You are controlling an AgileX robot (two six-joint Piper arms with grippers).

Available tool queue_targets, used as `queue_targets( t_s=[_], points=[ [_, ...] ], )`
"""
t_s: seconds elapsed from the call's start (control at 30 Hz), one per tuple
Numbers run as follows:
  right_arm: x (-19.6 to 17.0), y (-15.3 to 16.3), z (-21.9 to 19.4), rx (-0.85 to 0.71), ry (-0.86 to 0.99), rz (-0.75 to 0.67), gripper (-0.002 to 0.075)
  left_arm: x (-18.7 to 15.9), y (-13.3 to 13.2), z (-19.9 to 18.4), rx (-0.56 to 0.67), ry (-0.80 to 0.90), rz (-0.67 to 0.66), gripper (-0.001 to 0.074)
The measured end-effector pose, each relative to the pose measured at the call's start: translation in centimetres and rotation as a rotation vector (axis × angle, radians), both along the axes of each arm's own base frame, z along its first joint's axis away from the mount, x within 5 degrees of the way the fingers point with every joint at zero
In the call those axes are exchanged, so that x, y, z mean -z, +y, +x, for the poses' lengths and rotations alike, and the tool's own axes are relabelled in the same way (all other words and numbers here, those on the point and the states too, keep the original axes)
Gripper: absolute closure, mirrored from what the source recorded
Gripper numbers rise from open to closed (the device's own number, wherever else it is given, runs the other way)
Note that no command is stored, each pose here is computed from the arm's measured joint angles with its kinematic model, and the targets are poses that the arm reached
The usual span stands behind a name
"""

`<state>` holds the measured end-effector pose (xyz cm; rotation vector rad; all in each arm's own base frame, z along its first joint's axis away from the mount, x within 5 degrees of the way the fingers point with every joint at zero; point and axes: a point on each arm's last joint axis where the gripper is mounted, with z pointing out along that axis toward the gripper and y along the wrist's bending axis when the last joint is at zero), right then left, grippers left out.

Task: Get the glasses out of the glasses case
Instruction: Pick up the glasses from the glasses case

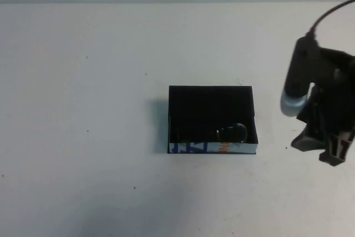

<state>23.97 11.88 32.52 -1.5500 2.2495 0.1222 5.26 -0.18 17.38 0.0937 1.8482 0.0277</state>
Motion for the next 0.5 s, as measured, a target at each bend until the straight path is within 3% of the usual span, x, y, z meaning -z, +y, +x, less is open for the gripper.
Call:
queue_targets(
  t_s=[0.07,0.17,0.5],
  points=[
    [0.6,1.3,1.3,-0.114,-0.008,-0.047,0.0311,0.0,0.0,0.0,0.000,0.000,0.000,0.0740],
    [1.3,3.2,2.9,-0.242,-0.009,-0.096,0.0263,0.0,0.0,0.0,0.000,0.000,0.000,0.0740],
    [4.7,9.2,8.9,-0.428,0.030,-0.147,0.0417,0.0,0.0,0.0,0.000,0.000,0.000,0.0740]
  ],
)
